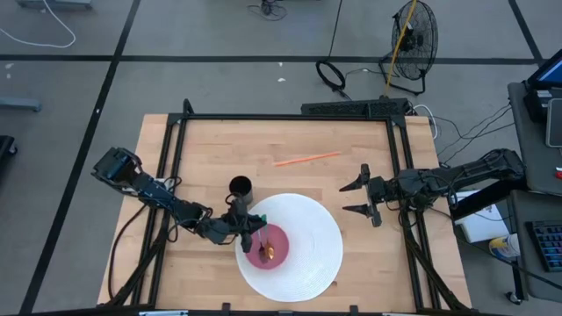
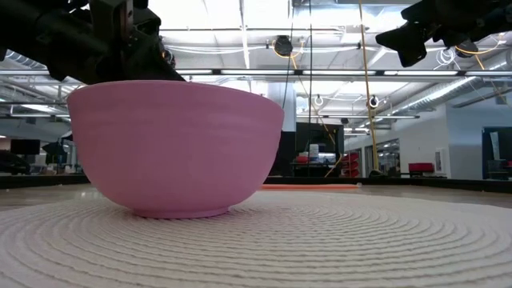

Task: Pick & Place Utensil
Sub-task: Put the green spoon in the pink bowl

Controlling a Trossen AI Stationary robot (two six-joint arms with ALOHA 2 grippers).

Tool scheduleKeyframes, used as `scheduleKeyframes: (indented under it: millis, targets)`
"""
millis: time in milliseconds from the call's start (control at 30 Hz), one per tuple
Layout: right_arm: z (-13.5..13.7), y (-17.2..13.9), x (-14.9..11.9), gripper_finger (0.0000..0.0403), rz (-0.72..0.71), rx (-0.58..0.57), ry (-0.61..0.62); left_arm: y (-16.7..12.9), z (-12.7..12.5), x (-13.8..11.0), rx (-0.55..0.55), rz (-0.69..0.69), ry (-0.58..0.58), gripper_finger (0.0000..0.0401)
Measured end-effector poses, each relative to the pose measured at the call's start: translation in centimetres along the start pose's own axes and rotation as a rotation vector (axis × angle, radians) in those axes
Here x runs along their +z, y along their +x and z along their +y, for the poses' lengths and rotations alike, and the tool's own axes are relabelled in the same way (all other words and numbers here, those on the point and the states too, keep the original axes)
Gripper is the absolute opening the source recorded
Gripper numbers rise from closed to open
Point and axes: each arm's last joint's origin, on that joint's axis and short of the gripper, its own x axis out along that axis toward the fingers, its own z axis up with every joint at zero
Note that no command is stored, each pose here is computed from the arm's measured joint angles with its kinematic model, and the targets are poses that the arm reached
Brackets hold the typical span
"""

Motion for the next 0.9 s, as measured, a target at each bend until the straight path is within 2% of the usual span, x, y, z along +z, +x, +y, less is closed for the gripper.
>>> scheduleKeyframes:
  millis: [900]
  targets:
    - [0.01, 0.0, 0.0, 0.0254, 0.001, 0.003, 0.0, -0.01, -0.23, 0.25, -0.017, -0.018, 0.023, 0.0063]
